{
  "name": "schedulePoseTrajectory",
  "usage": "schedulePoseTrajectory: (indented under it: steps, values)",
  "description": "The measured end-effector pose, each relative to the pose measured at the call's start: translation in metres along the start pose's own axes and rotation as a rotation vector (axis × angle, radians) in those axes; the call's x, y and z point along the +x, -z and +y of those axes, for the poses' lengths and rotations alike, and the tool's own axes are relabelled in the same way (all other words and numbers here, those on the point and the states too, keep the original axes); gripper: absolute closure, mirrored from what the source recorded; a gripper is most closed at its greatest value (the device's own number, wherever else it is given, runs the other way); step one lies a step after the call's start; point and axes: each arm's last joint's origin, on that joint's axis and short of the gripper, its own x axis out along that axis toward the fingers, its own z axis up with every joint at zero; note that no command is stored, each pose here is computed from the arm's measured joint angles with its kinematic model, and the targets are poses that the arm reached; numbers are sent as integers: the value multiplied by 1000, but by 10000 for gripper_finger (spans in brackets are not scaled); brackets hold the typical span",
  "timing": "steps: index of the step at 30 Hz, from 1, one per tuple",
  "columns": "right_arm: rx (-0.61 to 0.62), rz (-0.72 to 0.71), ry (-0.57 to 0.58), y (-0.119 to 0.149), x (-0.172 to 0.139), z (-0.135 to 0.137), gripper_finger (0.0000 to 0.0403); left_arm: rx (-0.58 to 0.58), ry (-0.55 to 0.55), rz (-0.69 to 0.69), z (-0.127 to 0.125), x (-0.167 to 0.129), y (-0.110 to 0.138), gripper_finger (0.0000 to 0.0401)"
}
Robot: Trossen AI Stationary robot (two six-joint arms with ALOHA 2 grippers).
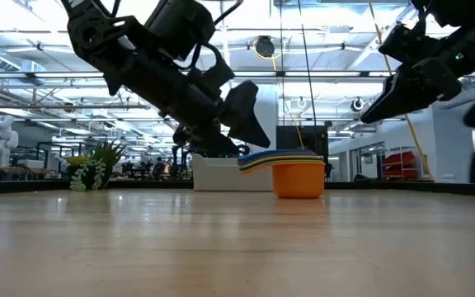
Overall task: Nest measuring cups in basket
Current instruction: Stack the blue measuring cup into the red measuring cup
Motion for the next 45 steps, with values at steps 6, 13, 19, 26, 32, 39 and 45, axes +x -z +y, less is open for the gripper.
schedulePoseTrajectory:
  steps: [6,13,19,26,32,39,45]
  values:
    - [-5,-66,-4,-7,0,0,273,12,-5,21,1,3,6,27]
    - [-14,-77,-5,-8,0,0,273,-37,42,62,1,9,14,27]
    - [-13,-77,-5,-8,0,0,273,-64,46,62,-1,13,21,27]
    - [-12,-79,-5,-8,0,0,273,-61,53,57,-1,15,23,66]
    - [-14,-79,-5,-8,0,0,273,-62,54,53,-1,15,22,150]
    - [-15,-78,-5,-8,0,0,273,-66,85,58,-2,15,22,244]
    - [-15,-78,-5,-8,0,0,273,-21,83,56,-1,16,21,264]
